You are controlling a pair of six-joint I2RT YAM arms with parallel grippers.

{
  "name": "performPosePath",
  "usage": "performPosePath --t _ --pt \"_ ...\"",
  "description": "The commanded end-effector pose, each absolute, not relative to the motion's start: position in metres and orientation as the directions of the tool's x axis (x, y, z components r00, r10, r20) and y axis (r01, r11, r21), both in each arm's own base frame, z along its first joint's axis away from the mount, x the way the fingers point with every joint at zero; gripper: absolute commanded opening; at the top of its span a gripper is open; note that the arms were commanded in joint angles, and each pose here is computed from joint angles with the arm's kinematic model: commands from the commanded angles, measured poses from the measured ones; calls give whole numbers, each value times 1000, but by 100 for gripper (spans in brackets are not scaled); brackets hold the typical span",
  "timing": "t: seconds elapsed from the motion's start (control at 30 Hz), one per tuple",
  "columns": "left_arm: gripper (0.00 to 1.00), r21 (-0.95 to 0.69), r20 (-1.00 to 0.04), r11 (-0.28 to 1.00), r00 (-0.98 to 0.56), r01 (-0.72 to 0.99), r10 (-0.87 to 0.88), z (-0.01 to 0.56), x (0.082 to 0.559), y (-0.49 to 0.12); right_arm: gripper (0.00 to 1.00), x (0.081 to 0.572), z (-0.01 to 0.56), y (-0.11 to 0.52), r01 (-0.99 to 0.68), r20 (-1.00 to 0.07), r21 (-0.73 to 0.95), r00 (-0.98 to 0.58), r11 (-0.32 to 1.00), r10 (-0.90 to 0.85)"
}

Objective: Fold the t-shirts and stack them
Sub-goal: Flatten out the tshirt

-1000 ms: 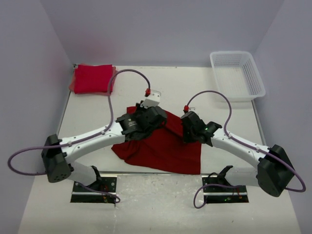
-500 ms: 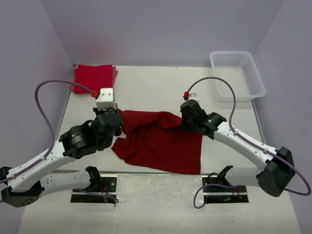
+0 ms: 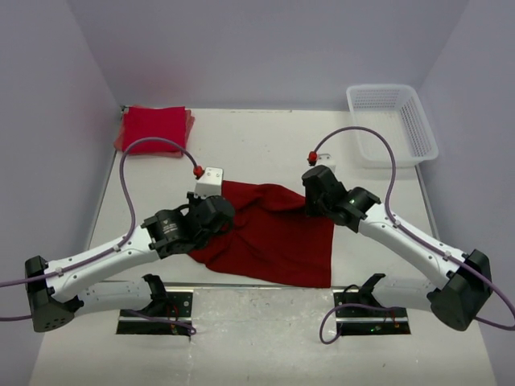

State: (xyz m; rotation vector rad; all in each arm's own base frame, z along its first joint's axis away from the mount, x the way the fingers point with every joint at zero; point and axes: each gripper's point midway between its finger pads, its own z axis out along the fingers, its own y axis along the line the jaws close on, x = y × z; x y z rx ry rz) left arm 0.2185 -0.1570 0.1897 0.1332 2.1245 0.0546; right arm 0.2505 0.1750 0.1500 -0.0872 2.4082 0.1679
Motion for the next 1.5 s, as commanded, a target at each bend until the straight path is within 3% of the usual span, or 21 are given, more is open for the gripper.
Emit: performPosePath --t 0.0,0.17,0.43,0.63,0.77,1.03,1.3,1.47 --pt "0 -8 -928 1000 -372 9 -4 268 234 -155 0 270 205 168 -86 -776 85 -630 993 12" --pt "0 -14 -971 1000 -237 -7 -16 354 239 -139 0 294 265 163 -92 -858 13 -513 996 -36" --pt "0 -142 -989 990 46 -4 -142 486 226 -89 0 323 428 150 -73 -971 -79 -219 994 -94" --pt "0 -212 -963 977 171 -7 -208 547 211 -55 0 307 537 133 -103 -996 -88 14 991 -87" --pt "0 -231 -938 968 242 98 -249 596 196 -46 0 278 592 118 -158 -988 -87 141 984 -65" --pt "0 -202 -884 935 356 292 -303 671 159 -24 0 223 622 118 -358 -956 -201 276 912 -102" --pt "0 -206 -842 904 402 375 -359 694 141 -17 0 168 621 139 -605 -945 -232 326 761 -29" --pt "0 -185 -799 862 438 472 -411 712 126 -23 0 147 629 138 -657 -934 -240 358 715 14"
